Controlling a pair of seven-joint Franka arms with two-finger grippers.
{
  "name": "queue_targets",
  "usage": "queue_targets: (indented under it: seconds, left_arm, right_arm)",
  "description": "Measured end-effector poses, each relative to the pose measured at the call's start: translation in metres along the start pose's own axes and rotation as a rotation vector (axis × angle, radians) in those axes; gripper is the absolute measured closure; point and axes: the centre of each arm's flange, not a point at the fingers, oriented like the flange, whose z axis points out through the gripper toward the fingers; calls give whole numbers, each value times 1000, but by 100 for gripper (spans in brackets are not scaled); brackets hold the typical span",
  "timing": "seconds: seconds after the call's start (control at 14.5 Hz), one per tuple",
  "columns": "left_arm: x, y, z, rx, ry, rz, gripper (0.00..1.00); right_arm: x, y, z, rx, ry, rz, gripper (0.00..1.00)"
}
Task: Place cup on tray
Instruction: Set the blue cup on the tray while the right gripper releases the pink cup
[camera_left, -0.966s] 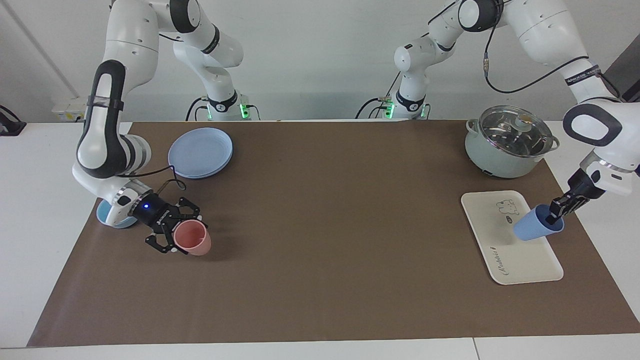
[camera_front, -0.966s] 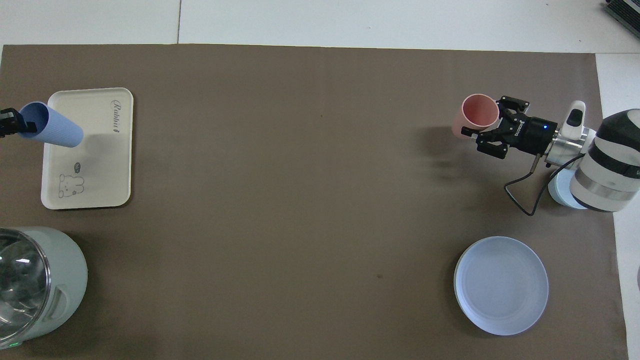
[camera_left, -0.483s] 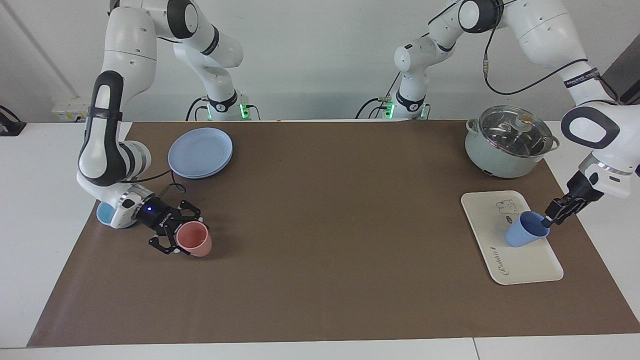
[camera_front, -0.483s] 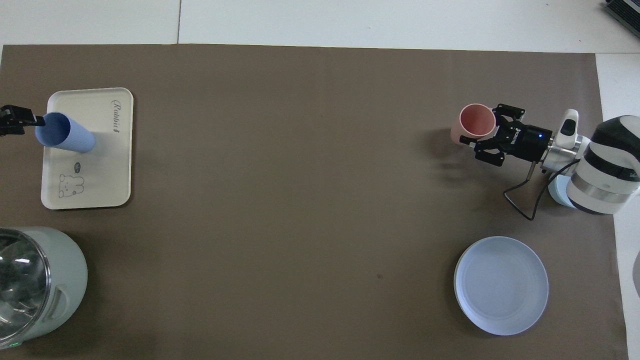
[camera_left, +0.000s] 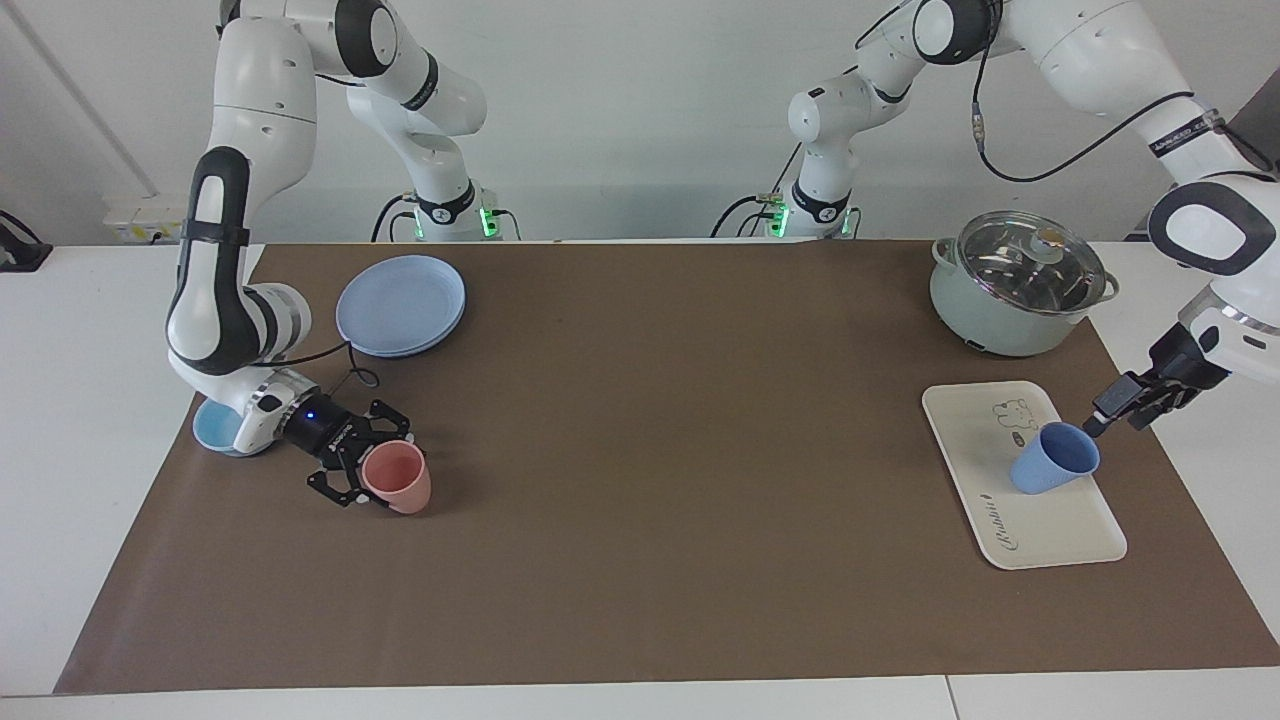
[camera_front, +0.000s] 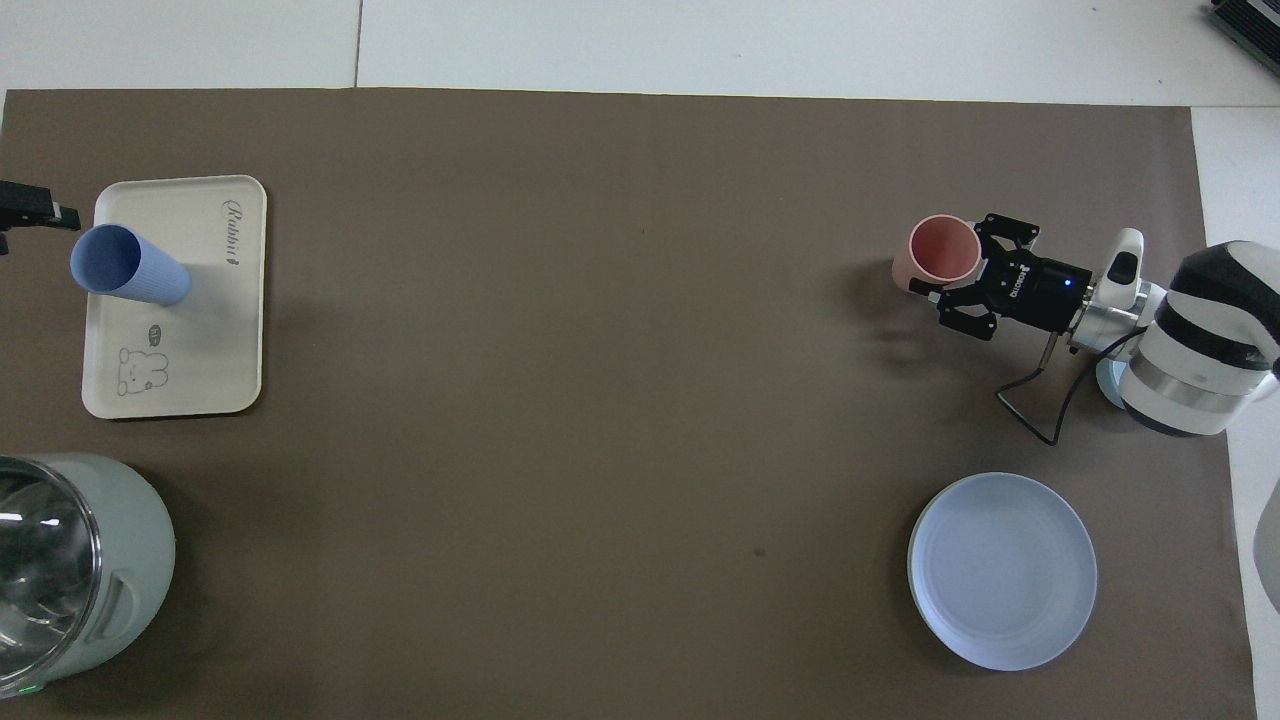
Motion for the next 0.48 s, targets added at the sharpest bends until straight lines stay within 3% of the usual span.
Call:
queue_targets:
  seconds: [0.28,0.41,0.48]
  left_arm:
    - [-14,93,-39,108,-156,82,0]
    - [-27,139,-68,178,-161,153,0]
    - [-37,160,-88,193,-138,179,0]
  right_arm:
    - [-10,-5,-1,4,-7,-26,17]
    - [-12,-6,-3,1,-8,-23,17]
    - [-14,-6,-4,-1,-8,-20,11]
